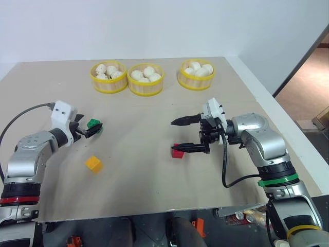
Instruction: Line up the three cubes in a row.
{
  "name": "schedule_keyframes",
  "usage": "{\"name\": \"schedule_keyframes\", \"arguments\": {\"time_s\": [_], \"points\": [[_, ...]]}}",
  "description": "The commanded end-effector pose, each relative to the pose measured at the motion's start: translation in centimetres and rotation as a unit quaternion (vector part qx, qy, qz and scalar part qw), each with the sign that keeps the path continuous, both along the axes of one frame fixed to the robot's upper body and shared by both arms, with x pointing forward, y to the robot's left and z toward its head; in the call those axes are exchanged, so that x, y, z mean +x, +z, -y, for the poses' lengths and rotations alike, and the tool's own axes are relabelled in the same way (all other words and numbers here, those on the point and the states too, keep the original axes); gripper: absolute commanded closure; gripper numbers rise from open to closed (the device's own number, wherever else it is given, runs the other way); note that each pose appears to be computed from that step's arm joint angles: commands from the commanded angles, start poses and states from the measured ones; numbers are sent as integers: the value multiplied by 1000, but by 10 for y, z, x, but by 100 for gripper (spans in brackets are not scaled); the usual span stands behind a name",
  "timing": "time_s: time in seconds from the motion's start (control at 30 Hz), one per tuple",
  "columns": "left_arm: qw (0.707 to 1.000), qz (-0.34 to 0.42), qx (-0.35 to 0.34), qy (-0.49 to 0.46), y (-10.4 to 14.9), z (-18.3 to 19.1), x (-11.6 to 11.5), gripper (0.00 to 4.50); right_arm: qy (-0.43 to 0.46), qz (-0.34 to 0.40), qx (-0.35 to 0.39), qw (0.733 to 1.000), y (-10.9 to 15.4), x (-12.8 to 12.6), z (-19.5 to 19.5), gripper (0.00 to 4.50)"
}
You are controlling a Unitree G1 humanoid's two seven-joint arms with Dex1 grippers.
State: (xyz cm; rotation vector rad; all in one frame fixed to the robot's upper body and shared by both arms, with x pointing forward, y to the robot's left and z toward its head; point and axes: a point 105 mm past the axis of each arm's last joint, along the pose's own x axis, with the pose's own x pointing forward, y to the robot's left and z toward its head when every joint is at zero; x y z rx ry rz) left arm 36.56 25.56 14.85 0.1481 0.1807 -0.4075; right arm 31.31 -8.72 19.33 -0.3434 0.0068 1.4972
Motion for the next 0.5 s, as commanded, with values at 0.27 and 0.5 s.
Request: {"name": "schedule_keyframes", "arguments": {"time_s": [0.27,0.5], "points": [[1000,-27,-10,5,1,5,8,0,9,43,10,999,17,-3,-4,4],[998,-58,-7,8,-7,6,9,83,6,48,11,999,17,-2,-3,0]]}}
